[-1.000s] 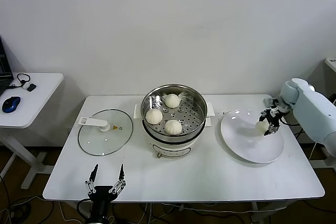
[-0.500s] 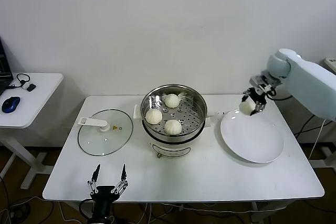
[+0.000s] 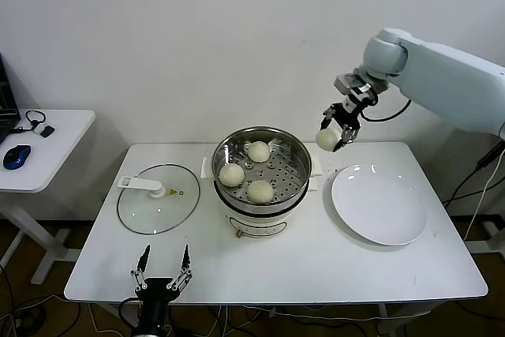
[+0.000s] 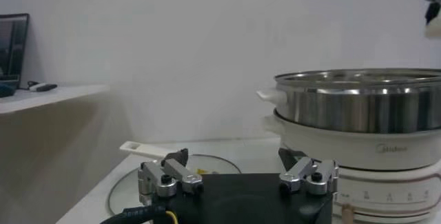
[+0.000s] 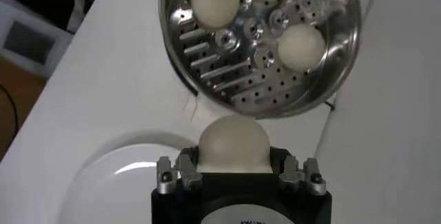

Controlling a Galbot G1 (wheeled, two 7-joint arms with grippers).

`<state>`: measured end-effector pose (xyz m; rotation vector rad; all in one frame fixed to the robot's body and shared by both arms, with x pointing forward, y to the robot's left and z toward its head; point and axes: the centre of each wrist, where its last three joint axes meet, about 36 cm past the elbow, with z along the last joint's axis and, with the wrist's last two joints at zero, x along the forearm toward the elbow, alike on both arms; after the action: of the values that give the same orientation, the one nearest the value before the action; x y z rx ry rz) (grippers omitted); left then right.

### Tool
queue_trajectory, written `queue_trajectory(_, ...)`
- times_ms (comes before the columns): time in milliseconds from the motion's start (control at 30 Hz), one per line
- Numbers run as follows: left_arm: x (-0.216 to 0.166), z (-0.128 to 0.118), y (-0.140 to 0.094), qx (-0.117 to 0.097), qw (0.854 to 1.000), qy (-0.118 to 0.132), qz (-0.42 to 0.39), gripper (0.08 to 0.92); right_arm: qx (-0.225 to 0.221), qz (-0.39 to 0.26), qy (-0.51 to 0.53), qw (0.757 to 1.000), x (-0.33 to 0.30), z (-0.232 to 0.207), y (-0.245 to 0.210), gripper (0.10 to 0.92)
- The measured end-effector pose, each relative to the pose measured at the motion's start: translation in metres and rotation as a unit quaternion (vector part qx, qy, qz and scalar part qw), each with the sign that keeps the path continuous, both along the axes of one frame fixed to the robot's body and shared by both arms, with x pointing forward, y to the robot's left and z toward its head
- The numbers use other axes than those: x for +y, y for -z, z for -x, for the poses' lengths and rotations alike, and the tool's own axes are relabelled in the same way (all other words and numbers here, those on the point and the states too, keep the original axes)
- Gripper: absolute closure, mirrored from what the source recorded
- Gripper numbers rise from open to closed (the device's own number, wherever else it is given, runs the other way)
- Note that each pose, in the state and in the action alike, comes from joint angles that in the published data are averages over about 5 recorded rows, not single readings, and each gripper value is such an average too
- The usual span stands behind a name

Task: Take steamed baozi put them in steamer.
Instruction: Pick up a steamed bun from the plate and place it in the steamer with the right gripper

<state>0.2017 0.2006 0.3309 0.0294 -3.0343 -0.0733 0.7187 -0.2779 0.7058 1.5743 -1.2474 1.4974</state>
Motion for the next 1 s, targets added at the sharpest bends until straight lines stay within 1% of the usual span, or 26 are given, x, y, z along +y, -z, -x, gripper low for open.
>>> queue_trajectory(200, 0.0, 0.001, 0.0, -0.002, 1.0, 0.002, 0.001, 0.177, 0.015, -0.007, 0.01, 1.0, 0.038, -0.006, -0.008, 0.361)
queue_trajectory(400, 0.001, 0.0, -0.003, -0.006, 1.0, 0.004, 0.0, 0.177, 0.027, -0.005, 0.017, 0.999, 0.073, -0.012, -0.001, 0.361)
queue_trajectory(700, 0.003, -0.002, -0.005, -0.01, 1.0, 0.004, -0.001, 0.177, 0.049, 0.006, 0.019, 0.999, 0.111, -0.014, 0.033, 0.361)
queue_trajectory(1000, 0.002, -0.003, -0.004, -0.01, 1.0, 0.004, 0.002, 0.177, 0.068, 0.019, 0.023, 0.997, 0.124, -0.016, 0.072, 0.361)
